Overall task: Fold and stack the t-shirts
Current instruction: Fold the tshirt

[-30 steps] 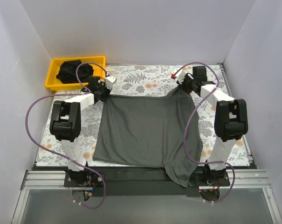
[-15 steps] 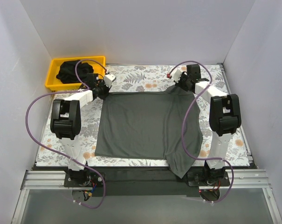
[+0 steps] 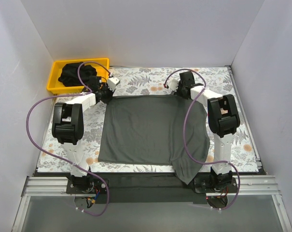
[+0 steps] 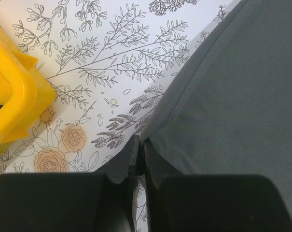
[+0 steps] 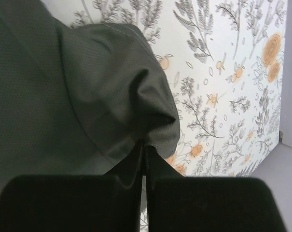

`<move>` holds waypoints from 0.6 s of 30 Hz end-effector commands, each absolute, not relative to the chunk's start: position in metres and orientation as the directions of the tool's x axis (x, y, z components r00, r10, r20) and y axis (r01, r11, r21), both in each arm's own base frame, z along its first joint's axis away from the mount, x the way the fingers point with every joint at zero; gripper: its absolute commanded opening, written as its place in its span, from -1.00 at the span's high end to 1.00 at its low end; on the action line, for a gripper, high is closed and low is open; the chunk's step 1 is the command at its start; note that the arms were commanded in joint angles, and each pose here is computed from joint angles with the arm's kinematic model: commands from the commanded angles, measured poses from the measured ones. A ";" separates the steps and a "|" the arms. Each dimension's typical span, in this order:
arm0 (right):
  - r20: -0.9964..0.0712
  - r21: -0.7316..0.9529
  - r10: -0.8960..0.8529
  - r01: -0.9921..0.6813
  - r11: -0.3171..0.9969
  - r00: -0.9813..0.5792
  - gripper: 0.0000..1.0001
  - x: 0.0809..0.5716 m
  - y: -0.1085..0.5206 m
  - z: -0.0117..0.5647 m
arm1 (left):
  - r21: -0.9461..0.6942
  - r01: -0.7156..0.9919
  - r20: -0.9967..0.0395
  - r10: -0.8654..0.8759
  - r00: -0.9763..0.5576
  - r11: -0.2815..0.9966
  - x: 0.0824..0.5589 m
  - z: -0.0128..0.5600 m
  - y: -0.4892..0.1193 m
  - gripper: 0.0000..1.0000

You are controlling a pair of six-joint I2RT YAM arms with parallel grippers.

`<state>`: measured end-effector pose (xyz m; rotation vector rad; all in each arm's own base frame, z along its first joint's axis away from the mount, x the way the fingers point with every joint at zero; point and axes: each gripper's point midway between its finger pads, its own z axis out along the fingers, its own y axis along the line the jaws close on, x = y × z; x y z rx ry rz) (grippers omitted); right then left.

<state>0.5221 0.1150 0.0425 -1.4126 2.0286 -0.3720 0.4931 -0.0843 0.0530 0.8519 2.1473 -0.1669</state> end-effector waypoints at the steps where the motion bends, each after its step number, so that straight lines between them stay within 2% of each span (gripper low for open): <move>1: -0.369 -0.598 -0.898 -0.678 0.428 -0.241 0.97 0.535 0.105 0.086 | 0.165 0.630 -0.758 0.507 -0.411 0.758 0.504 0.073 -0.080 0.97; 7: -0.429 -0.574 -0.879 -0.690 0.442 -0.206 0.97 0.512 0.106 0.122 | 0.224 0.701 -0.783 0.553 -0.284 0.677 0.491 0.093 -0.076 0.99; 18: -0.436 -0.528 -0.878 -0.735 0.426 -0.197 0.97 0.458 0.099 0.126 | 0.366 0.747 -0.769 0.632 -0.093 0.555 0.461 0.101 -0.075 1.00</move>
